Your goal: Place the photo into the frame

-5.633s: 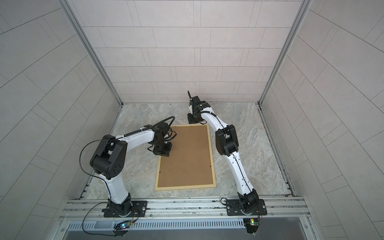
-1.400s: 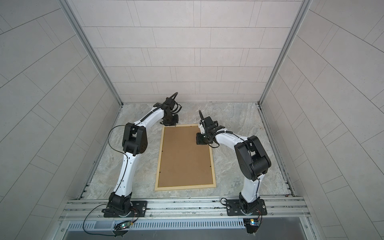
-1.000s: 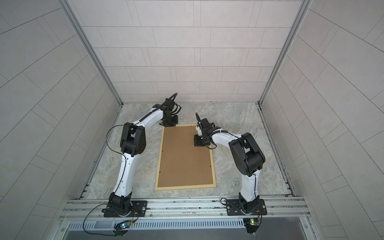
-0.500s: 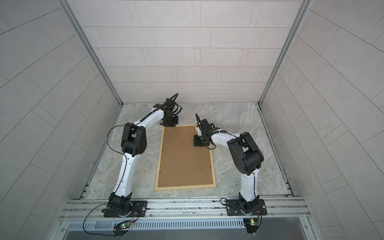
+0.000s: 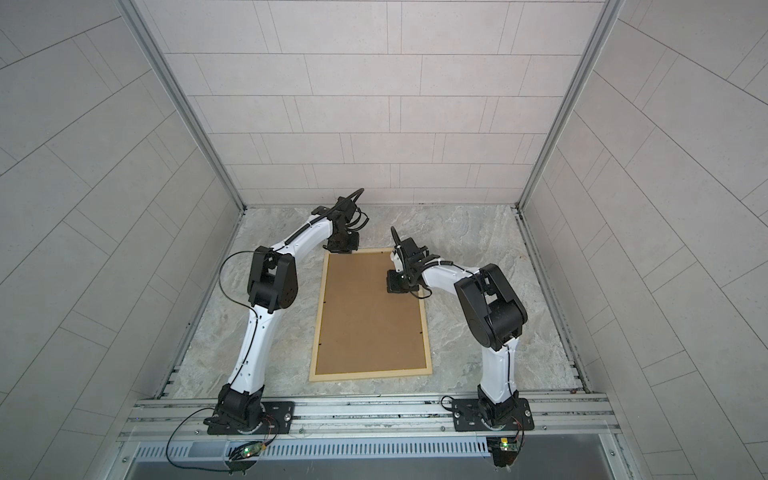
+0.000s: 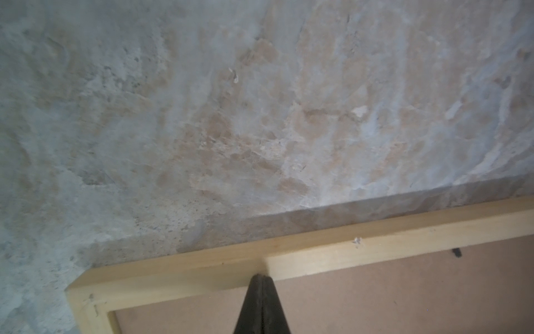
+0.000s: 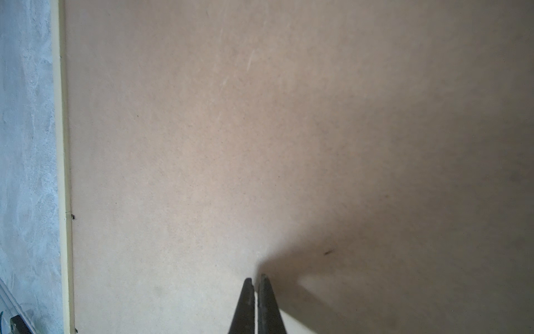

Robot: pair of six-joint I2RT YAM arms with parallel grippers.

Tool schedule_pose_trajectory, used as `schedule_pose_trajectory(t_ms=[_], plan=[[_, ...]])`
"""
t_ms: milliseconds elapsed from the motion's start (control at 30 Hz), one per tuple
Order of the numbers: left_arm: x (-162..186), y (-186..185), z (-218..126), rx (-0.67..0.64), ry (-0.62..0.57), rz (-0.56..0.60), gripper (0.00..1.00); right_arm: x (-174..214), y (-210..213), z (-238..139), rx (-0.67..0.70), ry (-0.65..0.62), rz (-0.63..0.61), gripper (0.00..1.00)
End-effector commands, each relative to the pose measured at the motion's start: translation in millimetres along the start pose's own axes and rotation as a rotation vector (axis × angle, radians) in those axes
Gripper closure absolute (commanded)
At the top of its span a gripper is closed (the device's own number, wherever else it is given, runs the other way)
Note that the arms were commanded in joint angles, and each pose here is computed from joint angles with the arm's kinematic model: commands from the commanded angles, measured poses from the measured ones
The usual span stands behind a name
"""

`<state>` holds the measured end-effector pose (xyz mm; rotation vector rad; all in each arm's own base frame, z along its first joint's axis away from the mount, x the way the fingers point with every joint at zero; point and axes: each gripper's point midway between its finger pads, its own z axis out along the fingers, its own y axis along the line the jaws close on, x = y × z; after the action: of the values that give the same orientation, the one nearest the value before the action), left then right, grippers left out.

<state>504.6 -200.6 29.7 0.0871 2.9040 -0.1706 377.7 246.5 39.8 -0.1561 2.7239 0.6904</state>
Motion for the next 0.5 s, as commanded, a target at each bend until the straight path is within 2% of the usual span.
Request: schedule_pose_trajectory(t_ms=[0,467], plan=[[98.2,22.0,64.9,-0.096,0.384,0.028,1.00,1.9,-2.2,2.2,0.000,0.009,0.018,1.00],[120.6,23.5,63.0,-0.092,0.494,0.079,1.00,-12.2,3.0,-22.2,-0.036,-0.043,0.030,1.00]])
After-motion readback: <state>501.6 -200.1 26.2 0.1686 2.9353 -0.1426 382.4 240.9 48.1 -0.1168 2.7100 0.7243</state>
